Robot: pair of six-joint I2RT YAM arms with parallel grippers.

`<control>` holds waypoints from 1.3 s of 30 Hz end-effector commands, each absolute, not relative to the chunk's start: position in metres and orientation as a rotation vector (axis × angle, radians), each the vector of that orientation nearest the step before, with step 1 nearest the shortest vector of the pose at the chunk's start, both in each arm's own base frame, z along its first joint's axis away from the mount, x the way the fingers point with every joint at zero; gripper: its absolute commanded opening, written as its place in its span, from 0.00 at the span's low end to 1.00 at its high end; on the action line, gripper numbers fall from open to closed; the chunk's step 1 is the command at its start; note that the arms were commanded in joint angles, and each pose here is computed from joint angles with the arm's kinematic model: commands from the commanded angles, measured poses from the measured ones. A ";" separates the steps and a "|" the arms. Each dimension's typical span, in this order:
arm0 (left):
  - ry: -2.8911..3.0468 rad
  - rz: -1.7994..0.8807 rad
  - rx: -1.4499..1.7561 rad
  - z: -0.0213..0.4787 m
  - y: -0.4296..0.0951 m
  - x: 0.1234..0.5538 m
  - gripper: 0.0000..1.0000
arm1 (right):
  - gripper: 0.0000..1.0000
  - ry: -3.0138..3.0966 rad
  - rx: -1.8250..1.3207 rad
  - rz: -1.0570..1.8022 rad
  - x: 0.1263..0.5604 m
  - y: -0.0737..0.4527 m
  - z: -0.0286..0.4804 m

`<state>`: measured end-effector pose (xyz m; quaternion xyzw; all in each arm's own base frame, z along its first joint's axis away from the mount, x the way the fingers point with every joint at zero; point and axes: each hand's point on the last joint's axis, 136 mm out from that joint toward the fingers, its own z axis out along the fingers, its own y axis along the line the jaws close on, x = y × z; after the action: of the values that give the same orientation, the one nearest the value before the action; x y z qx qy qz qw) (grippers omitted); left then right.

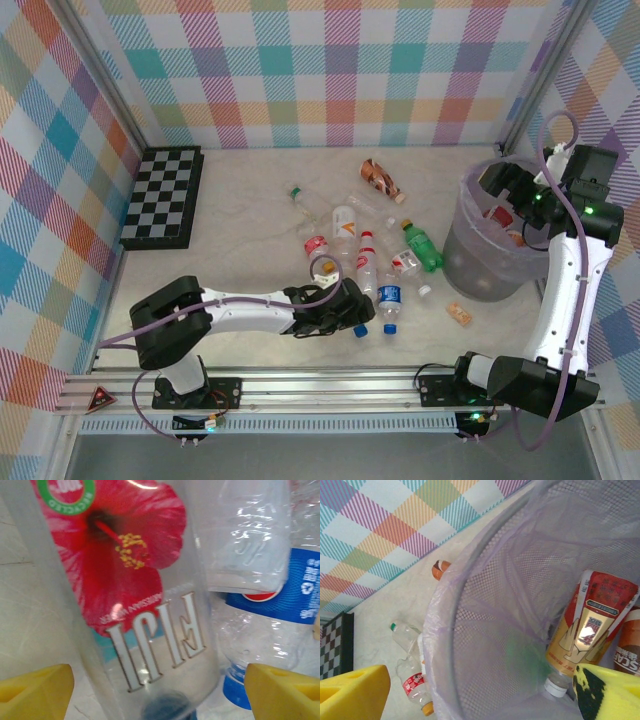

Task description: Put the plastic bottles in the bin

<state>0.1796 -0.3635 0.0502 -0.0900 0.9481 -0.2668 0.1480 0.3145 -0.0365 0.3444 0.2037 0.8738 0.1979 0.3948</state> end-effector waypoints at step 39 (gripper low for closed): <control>2.410 -0.917 0.149 0.217 -0.332 0.208 0.43 | 0.90 2.366 -0.252 1.094 0.292 0.196 0.333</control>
<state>0.2130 -0.3302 0.1925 0.0338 0.9070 -0.3169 0.2754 0.2907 0.1793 0.3462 -0.0849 0.8721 0.3890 0.2846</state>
